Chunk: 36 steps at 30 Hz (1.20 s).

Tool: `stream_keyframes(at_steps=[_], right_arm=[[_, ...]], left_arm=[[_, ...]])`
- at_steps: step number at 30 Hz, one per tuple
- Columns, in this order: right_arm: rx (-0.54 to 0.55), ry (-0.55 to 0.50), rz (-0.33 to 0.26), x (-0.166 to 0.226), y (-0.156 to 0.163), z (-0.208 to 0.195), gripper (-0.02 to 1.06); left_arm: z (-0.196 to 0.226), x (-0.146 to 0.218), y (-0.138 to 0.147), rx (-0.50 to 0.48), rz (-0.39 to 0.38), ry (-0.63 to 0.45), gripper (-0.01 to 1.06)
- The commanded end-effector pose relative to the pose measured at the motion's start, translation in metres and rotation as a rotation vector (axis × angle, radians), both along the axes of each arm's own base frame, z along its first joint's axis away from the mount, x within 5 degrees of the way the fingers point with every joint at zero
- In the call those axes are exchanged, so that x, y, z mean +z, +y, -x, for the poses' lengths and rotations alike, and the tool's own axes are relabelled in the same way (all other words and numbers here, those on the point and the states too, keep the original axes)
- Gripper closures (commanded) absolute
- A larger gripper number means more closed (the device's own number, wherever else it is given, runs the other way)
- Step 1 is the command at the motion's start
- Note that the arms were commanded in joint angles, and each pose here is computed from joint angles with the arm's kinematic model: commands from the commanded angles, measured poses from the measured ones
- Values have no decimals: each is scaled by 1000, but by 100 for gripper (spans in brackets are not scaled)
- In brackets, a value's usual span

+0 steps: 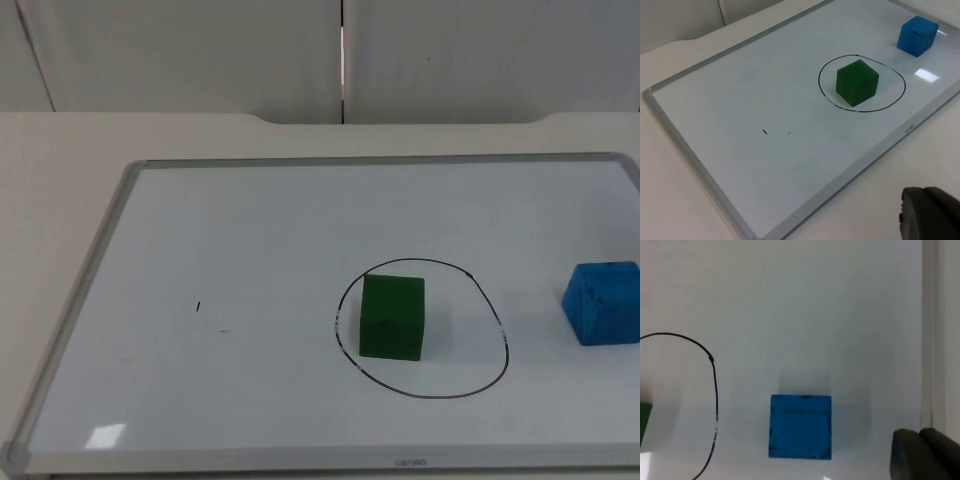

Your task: Push the two cubes into the marked area.

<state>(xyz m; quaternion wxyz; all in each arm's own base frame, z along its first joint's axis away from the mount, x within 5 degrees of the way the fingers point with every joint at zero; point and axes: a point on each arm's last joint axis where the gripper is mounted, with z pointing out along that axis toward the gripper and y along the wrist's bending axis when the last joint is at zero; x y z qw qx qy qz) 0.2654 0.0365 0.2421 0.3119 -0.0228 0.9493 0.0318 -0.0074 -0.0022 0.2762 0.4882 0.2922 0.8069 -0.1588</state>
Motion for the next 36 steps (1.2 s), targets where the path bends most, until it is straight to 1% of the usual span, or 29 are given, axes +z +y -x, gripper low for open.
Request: stream_keyframes(at_steps=[1,7,13,16,17,20,29,36], right_arm=[[1,-39,5,0,-1,-7,104],[3,-39,4,-15,1,-19,104],[4,8,9,-41,2,-31,104],[2,50,12,-59,3,-37,104],[2,50,12,-59,3,-37,104],[3,93,17,-78,4,-42,104],[-1,141,18,-111,5,-50,104],[-4,153,16,-128,6,-54,104]], left_arm=[[0,-1,1,5,1,1,105],[0,-1,1,5,1,1,105],[0,-1,1,5,1,1,105],[0,-1,1,5,1,1,105],[0,-1,1,5,1,1,105],[0,-1,1,5,1,1,105],[0,-1,1,5,1,1,105],[0,-1,1,5,1,1,105]])
